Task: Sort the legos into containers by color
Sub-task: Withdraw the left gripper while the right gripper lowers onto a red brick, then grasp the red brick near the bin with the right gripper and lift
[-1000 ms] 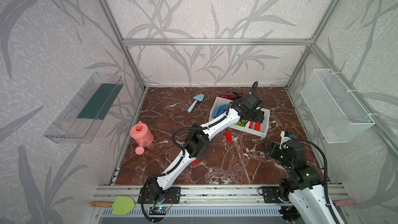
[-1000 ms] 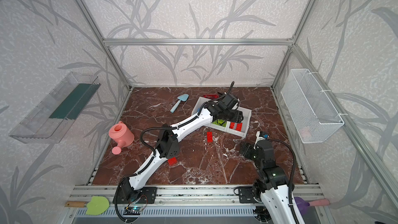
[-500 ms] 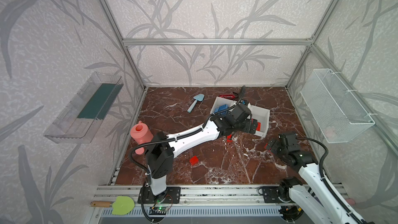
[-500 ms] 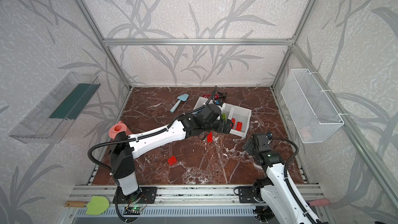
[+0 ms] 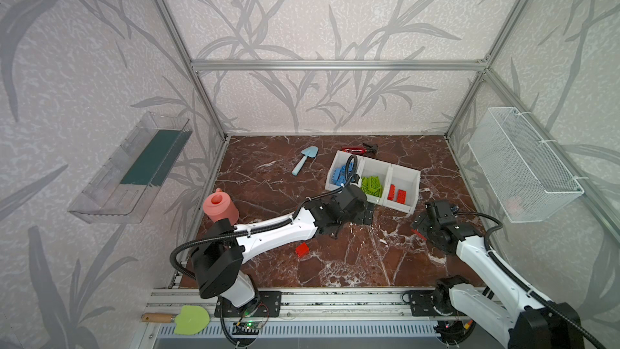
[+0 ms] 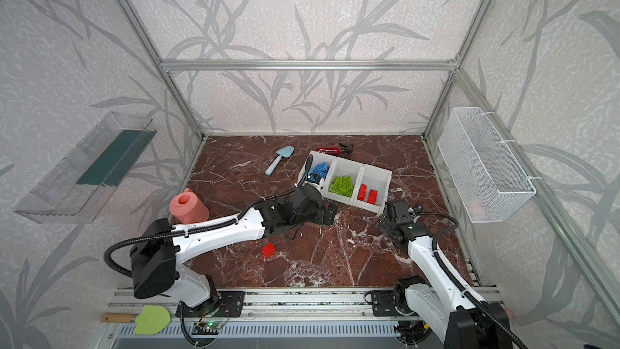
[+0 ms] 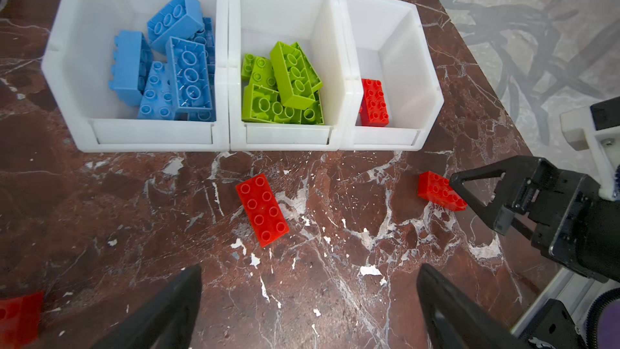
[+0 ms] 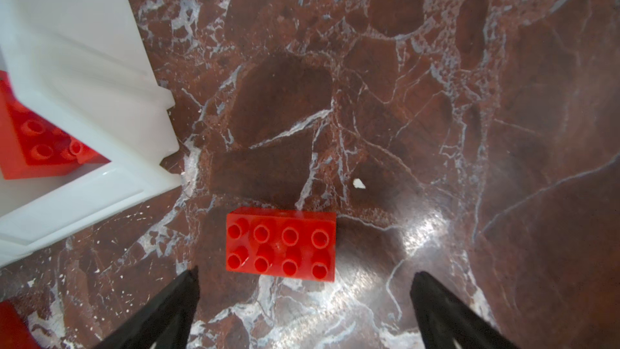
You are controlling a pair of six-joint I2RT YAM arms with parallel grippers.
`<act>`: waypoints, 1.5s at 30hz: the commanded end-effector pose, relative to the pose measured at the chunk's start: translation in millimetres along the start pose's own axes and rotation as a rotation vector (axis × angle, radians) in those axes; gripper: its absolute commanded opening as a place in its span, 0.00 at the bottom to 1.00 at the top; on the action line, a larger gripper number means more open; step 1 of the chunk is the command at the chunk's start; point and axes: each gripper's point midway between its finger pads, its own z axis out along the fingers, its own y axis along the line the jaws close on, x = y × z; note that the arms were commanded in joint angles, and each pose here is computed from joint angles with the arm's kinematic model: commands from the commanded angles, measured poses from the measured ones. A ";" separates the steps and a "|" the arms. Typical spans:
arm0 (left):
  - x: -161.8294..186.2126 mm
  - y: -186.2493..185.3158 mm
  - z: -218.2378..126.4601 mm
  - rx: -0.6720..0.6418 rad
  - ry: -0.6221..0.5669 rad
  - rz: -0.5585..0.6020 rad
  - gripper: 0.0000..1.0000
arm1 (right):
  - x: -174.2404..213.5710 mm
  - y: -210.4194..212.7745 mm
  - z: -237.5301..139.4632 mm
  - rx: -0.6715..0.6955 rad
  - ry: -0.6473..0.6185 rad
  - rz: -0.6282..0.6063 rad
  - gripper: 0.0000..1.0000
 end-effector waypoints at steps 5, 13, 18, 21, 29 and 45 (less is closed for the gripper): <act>-1.1 6.0 -4.8 -0.011 -0.044 -0.023 0.99 | -9.0 10.6 6.0 0.026 -0.024 -0.010 0.99; 8.9 16.6 0.4 -0.053 -0.026 -0.025 0.99 | -4.0 14.3 17.3 0.084 -0.016 -0.032 0.99; 13.9 21.4 -0.2 -0.058 -0.026 -0.029 0.99 | 0.1 18.0 26.0 0.111 0.001 -0.043 1.00; 18.3 24.6 0.3 -0.060 -0.023 -0.036 0.99 | 0.9 18.1 29.2 0.119 0.000 -0.034 0.98; 32.0 30.1 6.7 -0.065 0.002 -0.047 0.98 | 5.3 17.6 35.3 0.116 0.003 -0.022 0.80; 36.7 30.5 6.4 -0.061 0.017 -0.068 0.98 | 11.6 23.4 41.9 0.095 0.029 -0.066 0.75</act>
